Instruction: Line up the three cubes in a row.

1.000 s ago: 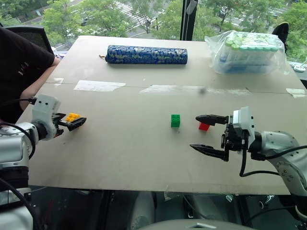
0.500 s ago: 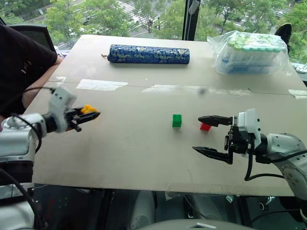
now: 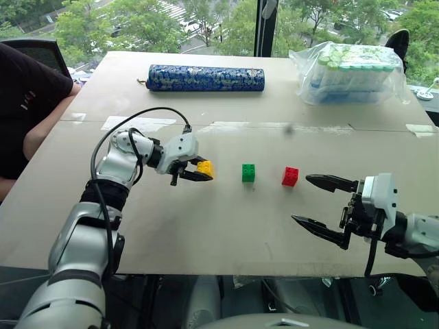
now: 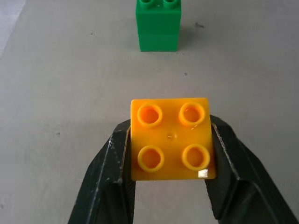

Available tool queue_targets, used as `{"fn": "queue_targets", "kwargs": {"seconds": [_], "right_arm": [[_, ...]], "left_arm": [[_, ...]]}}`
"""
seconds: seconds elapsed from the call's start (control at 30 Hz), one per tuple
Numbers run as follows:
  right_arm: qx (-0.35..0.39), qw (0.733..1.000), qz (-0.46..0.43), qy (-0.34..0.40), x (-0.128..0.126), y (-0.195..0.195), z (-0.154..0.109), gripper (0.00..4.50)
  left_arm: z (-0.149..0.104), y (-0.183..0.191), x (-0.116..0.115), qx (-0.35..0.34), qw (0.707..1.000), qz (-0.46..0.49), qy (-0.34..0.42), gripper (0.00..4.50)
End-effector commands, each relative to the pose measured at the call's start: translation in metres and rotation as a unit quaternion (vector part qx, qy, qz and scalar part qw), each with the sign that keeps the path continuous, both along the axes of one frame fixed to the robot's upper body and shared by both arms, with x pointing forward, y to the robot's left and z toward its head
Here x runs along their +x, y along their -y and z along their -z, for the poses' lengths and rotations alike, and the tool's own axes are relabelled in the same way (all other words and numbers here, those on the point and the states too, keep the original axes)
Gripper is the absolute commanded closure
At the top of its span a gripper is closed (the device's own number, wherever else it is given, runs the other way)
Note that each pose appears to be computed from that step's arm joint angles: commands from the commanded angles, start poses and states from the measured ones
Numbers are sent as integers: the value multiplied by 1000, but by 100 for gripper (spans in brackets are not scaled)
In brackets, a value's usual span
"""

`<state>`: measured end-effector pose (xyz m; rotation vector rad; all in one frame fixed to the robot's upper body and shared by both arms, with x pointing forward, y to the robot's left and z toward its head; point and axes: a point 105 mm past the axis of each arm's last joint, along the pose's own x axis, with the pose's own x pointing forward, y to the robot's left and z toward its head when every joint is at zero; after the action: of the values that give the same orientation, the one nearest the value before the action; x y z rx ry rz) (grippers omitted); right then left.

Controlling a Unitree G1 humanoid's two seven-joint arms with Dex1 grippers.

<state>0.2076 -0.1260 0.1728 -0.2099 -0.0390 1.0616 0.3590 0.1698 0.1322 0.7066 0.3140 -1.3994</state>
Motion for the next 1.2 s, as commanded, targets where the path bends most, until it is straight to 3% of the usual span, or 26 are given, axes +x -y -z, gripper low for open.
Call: {"fn": "queue_targets", "kwargs": {"seconds": [0.03,0.83,0.9,0.93,1.07,1.2], "right_arm": [[1,999,12,30,-7,-1,-12,3],[-22,998,51,17,-14,11,-7,3],[-22,998,50,17,-13,11,-7,3],[-22,998,49,17,-13,11,-7,3],[-23,998,49,15,-12,11,-7,3],[-32,997,63,5,-9,18,-2,3]], "left_arm": [[-4,3,6,10,1000,23,14,321],[2,16,14,41,998,49,21,321],[1,16,15,41,998,46,21,215],[1,16,14,40,998,46,20,188],[-10,13,15,16,999,40,23,2],[-35,-6,6,-50,998,17,33,2]]}}
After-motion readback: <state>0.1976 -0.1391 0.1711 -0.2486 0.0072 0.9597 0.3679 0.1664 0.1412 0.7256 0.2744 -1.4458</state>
